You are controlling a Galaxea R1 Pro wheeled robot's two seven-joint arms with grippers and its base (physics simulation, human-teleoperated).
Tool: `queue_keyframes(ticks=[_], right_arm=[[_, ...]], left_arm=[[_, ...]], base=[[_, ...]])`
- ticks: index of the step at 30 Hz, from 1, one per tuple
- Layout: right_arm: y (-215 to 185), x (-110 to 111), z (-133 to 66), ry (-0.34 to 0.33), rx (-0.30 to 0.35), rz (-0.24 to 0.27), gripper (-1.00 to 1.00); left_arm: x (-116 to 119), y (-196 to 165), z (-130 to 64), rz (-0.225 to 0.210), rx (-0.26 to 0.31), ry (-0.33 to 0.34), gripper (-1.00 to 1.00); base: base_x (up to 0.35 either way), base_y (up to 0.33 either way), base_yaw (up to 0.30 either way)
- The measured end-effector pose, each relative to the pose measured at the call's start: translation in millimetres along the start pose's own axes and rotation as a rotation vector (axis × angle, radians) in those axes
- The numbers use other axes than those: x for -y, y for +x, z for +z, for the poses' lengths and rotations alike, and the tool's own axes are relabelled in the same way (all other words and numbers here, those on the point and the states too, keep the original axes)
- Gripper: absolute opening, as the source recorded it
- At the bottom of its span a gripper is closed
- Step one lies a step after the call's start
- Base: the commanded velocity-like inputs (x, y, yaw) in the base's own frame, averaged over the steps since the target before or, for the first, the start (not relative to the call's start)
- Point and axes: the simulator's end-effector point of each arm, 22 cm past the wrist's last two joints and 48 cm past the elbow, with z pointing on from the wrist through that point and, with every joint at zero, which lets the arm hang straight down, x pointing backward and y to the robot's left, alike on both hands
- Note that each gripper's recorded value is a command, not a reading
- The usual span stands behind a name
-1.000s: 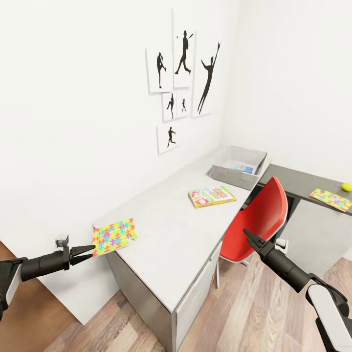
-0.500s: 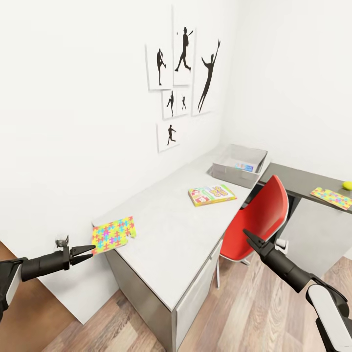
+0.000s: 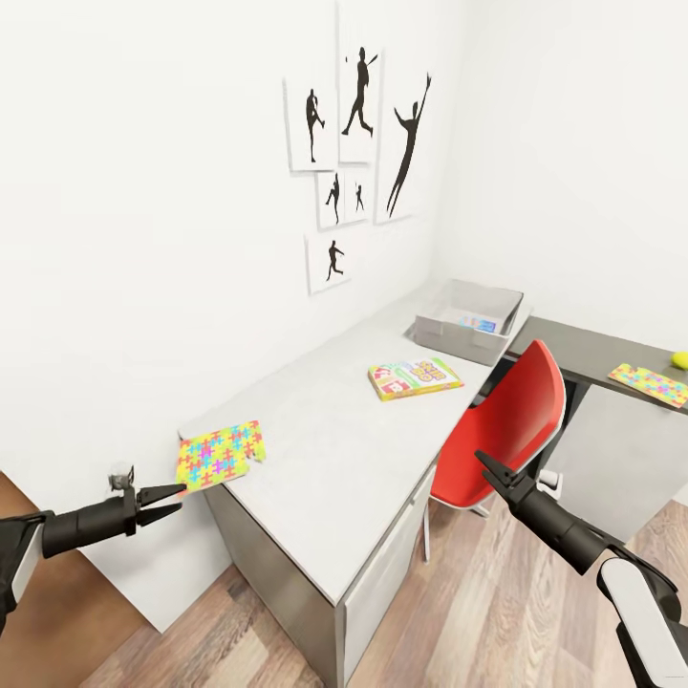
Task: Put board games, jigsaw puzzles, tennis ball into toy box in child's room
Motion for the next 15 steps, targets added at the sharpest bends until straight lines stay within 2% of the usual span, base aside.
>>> queue_keyframes(ticks=[6, 15], right_arm=[[0.1, 0.0, 0.1, 0.000, 0.000, 0.000, 1.00], [0.2, 0.0, 0.1, 0.000, 0.000, 0.001, 1.00]], left_arm=[[-0.6, -10.8, -9.5, -0.009, 0.052, 0.005, 1.00], [-0.7, -14.8, -13.2, -0.012, 0.072, 0.007, 1.00]], base=[[0.000, 0.000, 0.000], [0.000, 0.000, 0.000]])
